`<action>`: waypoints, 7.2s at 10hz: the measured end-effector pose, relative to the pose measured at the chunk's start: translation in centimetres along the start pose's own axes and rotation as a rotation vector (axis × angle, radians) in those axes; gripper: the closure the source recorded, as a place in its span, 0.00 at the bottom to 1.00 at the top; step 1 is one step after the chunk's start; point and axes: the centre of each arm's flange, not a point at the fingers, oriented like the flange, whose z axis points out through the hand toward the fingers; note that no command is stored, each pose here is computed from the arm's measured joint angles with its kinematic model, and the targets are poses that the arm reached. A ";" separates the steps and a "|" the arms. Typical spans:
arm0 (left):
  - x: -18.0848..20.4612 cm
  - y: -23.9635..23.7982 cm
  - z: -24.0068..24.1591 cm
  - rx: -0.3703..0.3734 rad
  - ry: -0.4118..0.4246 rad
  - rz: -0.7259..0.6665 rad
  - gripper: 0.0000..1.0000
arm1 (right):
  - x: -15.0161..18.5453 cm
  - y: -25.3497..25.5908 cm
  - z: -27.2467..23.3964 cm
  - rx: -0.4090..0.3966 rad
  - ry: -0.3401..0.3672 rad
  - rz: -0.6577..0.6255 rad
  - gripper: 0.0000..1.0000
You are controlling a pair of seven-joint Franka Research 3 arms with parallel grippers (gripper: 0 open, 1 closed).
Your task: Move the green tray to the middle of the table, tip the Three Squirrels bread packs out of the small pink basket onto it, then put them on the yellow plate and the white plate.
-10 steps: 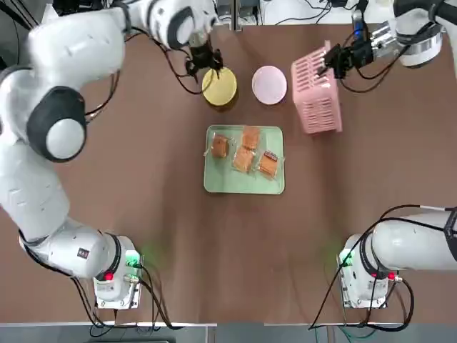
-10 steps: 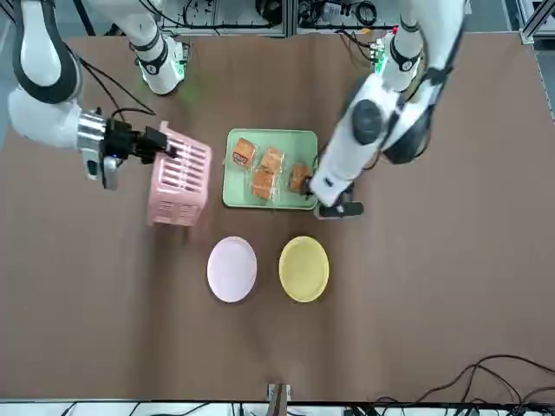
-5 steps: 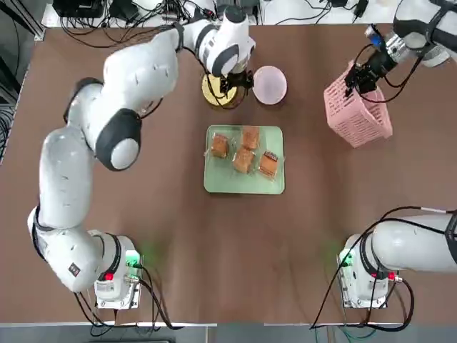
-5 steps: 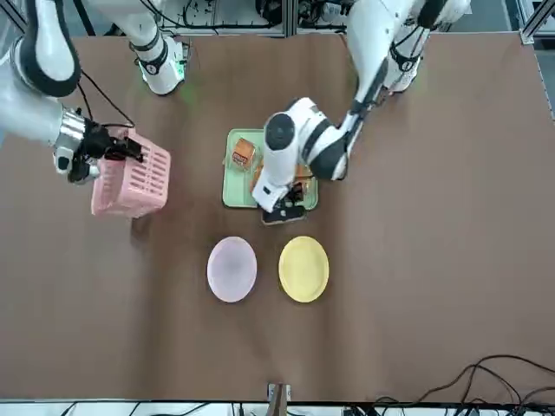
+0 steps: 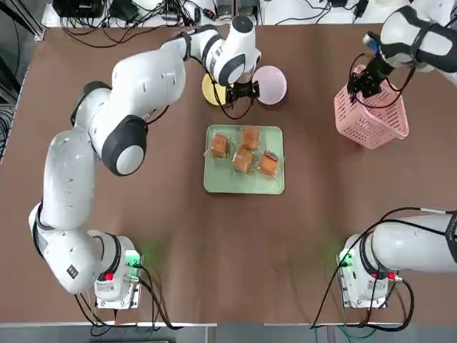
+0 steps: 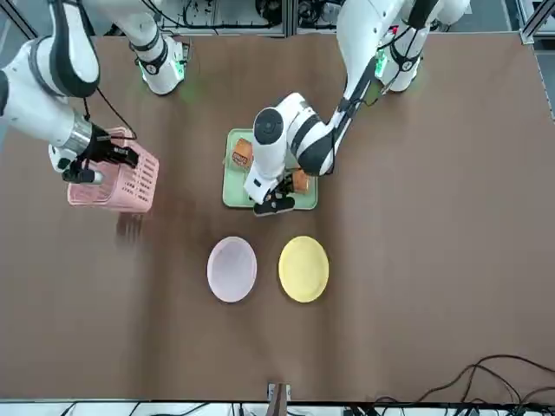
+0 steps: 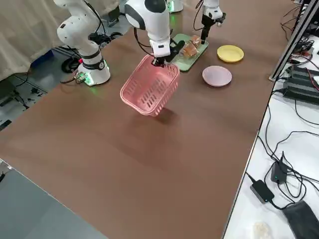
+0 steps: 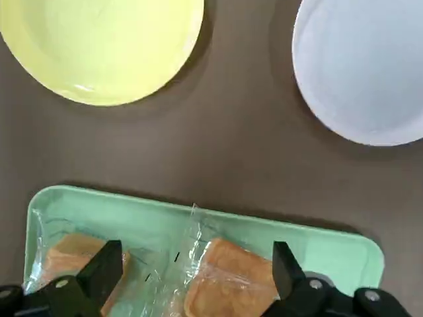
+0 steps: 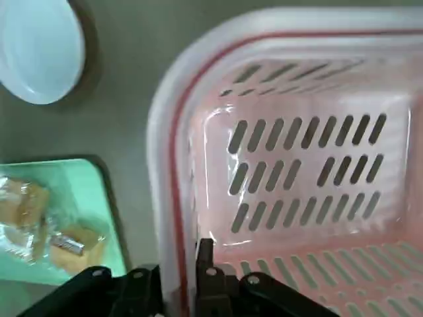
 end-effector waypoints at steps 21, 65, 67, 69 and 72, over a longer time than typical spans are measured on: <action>-5.7 2.8 6.7 0.001 -0.118 0.283 0.00 | 1.4 -0.5 3.5 -0.048 0.003 0.013 0.03; -8.4 8.7 7.7 -0.216 0.010 0.085 0.04 | 6.4 -1.6 -26.4 -0.244 0.041 -0.029 0.03; -4.7 6.5 5.4 -0.159 -0.006 0.044 0.00 | 6.4 -1.6 -26.4 -0.243 0.041 -0.030 0.03; -2.2 3.7 2.1 -0.066 -0.047 0.074 0.00 | 6.4 -1.6 -26.4 -0.243 0.040 -0.030 0.03; -5.3 1.8 3.4 0.005 -0.097 0.217 0.00 | 6.3 -1.6 -26.4 -0.243 0.036 -0.029 0.03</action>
